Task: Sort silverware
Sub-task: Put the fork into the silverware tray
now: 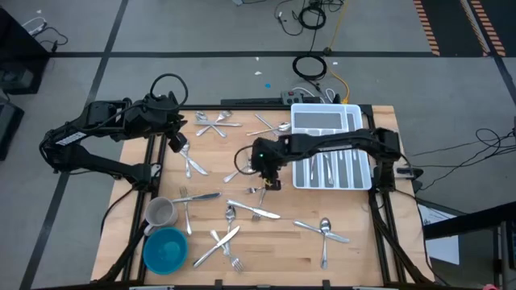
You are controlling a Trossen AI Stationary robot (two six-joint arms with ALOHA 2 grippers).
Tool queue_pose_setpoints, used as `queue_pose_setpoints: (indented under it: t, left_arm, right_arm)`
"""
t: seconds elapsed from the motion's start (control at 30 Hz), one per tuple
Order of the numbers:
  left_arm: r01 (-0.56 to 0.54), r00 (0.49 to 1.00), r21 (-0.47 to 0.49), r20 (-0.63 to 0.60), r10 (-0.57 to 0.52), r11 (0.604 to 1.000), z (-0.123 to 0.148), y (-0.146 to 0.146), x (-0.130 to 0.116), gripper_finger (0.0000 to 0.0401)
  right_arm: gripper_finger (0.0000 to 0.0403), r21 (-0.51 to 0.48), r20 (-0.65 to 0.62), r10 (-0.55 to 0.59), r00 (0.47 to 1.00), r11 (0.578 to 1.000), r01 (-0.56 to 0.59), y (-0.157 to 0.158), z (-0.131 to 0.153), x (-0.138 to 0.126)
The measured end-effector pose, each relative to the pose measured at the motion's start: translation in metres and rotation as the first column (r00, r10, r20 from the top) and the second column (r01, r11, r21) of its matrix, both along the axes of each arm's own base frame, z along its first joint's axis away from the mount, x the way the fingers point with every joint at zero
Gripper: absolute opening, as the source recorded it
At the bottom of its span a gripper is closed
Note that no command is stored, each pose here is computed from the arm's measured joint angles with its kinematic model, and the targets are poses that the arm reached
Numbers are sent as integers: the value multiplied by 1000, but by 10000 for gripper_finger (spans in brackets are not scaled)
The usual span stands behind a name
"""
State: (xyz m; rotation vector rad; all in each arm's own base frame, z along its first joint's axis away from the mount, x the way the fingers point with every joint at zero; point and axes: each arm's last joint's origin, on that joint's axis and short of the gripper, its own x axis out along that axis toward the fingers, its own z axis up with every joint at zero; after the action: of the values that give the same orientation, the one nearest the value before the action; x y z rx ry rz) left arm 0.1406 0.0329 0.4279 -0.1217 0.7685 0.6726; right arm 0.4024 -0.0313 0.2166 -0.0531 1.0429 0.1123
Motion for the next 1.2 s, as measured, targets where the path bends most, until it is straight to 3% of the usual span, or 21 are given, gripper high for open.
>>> queue_pose_setpoints:
  t: [0.2, 0.43, 0.63, 1.1, 1.2]
  left_arm:
    - [1, 1000, 1, -1, -1, 1000, 0, 0, 0, 89]
    - [1, 1000, 1, -1, -1, 1000, 0, 0, 0, 89]
    - [1, 1000, 1, -1, -1, 1000, 0, 0, 0, 89]
    - [5, 1000, 3, -7, -5, 1000, 0, 0, 0, 89]
    - [5, 1000, 3, -7, -5, 1000, 0, 0, 0, 89]
  right_arm:
    - [135, 17, -41, 70, 997, 997, -69, 15, -23, 8]
    - [135, 11, -16, 99, 995, 995, -99, 26, -28, 14]
    - [135, 15, 0, 81, 997, 997, -81, 26, -41, 22]
    - [134, 38, -112, 51, 992, 998, -47, 27, -82, 26]
    - [118, 5, -136, 25, 990, 1000, -25, 27, -85, 26]
